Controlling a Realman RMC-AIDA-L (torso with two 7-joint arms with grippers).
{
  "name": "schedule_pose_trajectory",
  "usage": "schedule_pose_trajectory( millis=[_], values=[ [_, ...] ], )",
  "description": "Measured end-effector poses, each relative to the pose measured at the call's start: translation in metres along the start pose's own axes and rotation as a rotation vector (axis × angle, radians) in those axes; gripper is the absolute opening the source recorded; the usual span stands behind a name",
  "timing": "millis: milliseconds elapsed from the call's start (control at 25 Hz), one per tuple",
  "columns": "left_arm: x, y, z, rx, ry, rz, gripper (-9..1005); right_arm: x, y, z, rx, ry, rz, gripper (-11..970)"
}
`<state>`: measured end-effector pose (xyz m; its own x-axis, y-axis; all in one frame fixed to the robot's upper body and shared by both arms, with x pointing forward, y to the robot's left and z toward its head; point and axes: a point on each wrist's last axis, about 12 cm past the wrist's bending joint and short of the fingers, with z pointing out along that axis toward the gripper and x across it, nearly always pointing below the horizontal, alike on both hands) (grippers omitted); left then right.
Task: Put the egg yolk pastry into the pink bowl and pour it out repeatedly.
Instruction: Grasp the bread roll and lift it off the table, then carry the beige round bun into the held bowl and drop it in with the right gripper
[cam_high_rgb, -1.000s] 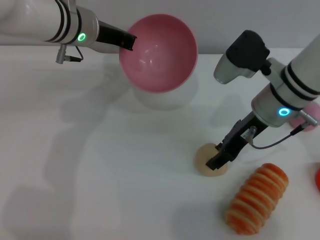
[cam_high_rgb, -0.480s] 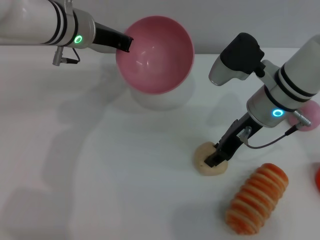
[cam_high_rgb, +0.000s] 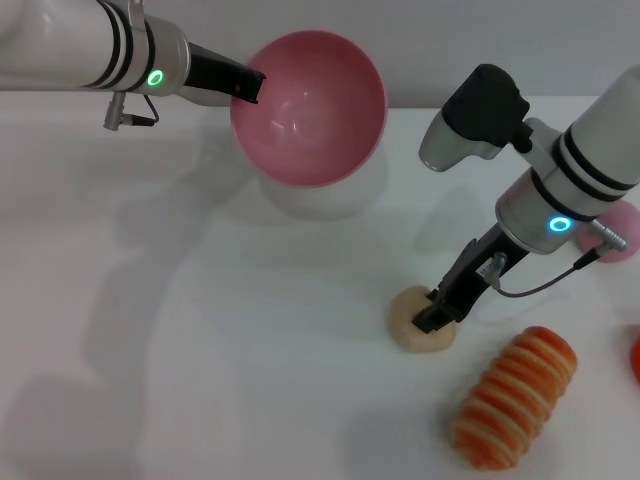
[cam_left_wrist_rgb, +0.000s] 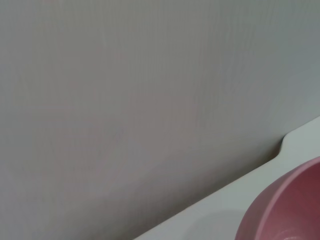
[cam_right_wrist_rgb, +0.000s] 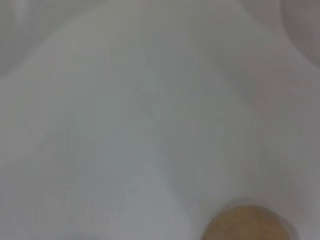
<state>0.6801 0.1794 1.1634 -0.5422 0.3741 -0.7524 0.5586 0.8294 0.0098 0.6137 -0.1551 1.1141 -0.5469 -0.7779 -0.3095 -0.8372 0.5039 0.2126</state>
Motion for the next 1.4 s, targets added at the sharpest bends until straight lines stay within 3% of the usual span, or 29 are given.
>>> schedule_pose_trajectory(
  millis=[880, 1040, 1240, 1400],
  values=[
    [-0.001, 0.001, -0.001, -0.002, -0.001, 0.004, 41, 0.001, 0.003, -0.006, -0.026, 0.004, -0.008, 187],
    [-0.002, 0.002, -0.001, -0.002, -0.001, 0.005, 41, -0.008, 0.013, -0.035, -0.075, -0.05, -0.068, 162],
    [-0.004, 0.002, -0.002, -0.003, -0.003, 0.008, 41, -0.023, 0.038, -0.099, -0.1, -0.219, -0.221, 127],
    [-0.004, 0.002, -0.002, -0.003, -0.004, 0.007, 41, -0.031, 0.06, -0.15, -0.051, -0.38, -0.365, 94]
  ],
)
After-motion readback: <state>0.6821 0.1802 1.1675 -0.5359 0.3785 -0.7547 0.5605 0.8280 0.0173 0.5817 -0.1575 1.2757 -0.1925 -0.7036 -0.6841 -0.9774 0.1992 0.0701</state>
